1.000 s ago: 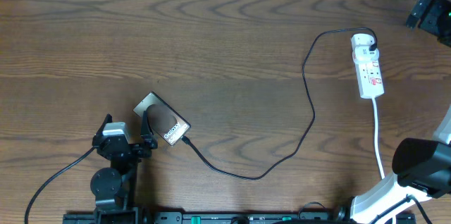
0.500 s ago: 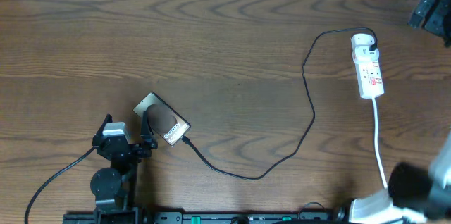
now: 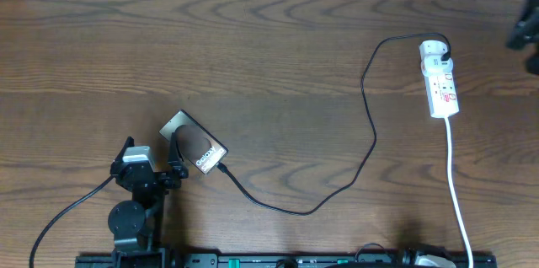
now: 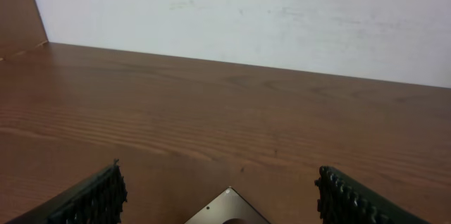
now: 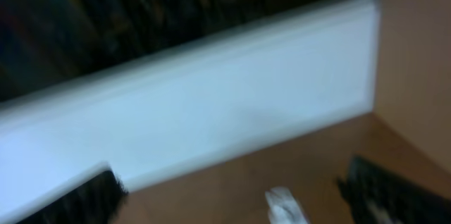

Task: Plug charger to phone and switch on socket

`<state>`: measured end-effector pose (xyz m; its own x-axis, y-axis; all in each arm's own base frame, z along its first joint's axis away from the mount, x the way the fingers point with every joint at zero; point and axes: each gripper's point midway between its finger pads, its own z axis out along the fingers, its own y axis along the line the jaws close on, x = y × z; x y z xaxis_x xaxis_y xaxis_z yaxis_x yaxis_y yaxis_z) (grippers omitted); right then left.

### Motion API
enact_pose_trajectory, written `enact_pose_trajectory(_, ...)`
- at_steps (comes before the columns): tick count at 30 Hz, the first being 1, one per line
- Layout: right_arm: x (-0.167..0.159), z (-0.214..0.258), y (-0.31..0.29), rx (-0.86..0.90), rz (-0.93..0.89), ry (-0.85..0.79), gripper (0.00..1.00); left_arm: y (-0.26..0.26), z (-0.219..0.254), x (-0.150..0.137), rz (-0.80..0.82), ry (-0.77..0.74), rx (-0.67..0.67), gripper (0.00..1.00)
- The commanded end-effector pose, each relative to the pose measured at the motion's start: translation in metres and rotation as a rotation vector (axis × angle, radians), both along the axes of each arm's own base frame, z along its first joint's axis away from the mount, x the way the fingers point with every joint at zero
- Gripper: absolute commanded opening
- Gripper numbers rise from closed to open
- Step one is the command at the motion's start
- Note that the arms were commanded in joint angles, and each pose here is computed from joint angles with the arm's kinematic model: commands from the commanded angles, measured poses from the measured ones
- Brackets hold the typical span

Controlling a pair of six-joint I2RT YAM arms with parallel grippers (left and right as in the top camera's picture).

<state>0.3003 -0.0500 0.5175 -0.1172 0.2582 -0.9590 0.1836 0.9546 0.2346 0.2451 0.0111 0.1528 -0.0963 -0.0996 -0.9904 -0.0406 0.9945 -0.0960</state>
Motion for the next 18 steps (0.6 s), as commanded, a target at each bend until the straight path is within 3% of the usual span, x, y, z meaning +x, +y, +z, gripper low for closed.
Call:
enact_pose_trajectory(1,0.022,-0.057,0.028,0.040,0.135,-0.003,0.99,-0.002,-0.015,-0.001,-0.014,0.049,0.003,0.85)
enact_pose_trajectory(8,0.019,-0.169,0.043,0.019,0.197,-0.125,0.99,-0.002,-0.015,-0.001,-0.014,0.049,0.003,0.85)
enact_pose_trajectory(13,-0.006,-0.252,0.045,0.001,0.194,-0.210,0.99,-0.002,-0.015,-0.001,-0.014,0.049,0.003,0.85)
enact_pose_trajectory(18,-0.034,-0.304,0.043,-0.022,0.169,-0.310,0.99,-0.002,-0.015,-0.001,-0.014,0.049,0.003,0.85)
